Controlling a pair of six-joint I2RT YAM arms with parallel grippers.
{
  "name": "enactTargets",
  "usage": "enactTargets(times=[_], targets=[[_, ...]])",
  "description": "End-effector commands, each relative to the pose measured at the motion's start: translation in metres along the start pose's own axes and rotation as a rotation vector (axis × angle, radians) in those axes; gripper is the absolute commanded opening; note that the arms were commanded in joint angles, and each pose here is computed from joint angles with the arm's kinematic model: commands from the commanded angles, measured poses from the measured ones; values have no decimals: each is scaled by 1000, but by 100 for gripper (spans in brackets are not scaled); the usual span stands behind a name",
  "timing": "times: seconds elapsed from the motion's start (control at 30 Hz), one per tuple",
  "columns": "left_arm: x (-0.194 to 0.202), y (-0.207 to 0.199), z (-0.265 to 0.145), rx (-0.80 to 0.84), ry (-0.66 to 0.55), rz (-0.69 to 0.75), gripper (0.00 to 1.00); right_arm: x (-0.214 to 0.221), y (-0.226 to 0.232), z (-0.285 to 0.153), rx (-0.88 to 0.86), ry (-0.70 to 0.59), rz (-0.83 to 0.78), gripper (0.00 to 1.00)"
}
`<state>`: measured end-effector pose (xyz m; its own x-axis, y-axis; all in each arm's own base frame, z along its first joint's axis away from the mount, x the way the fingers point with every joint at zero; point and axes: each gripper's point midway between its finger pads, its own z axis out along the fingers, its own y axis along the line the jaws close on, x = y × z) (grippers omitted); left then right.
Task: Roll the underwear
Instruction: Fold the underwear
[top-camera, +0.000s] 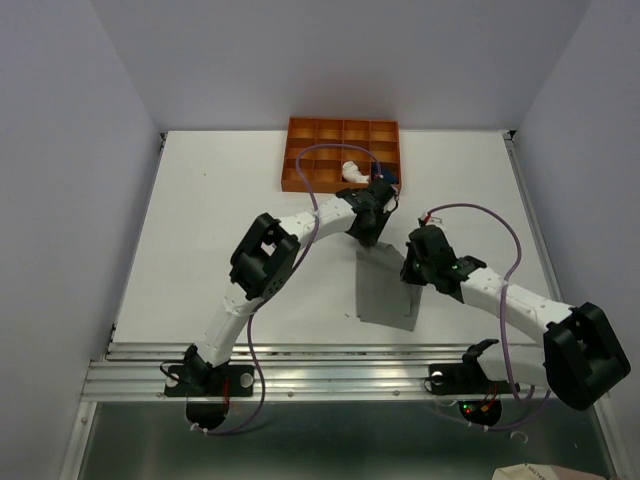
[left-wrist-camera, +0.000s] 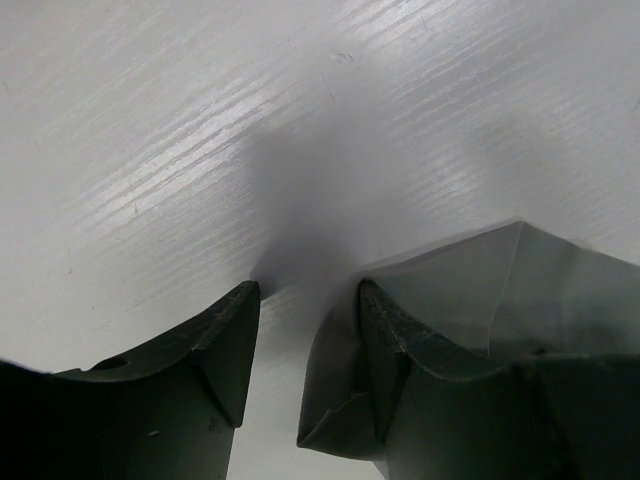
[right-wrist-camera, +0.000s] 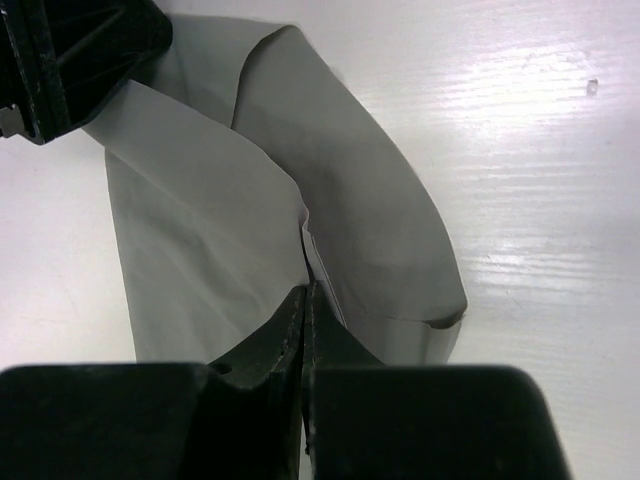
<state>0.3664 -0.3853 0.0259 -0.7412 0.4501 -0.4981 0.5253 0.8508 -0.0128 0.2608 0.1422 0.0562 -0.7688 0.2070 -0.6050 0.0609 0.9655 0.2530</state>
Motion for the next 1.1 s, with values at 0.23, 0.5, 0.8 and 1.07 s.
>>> enactTargets(times=[0.23, 0.5, 0.8, 1.07], targets=[[-19, 6, -16, -20, -48, -34, 55, 7, -26, -15, 144, 56, 111, 1], [-31, 3, -12, -14, -75, -43, 56, 0, -28, -19, 159, 48, 112, 1], [-44, -6, -17, 36, -107, -48, 59, 13, -48, -4, 265, 88, 100, 2], [-63, -5, -37, 28, -150, -57, 65, 13, -59, 3, 349, 69, 139, 22]])
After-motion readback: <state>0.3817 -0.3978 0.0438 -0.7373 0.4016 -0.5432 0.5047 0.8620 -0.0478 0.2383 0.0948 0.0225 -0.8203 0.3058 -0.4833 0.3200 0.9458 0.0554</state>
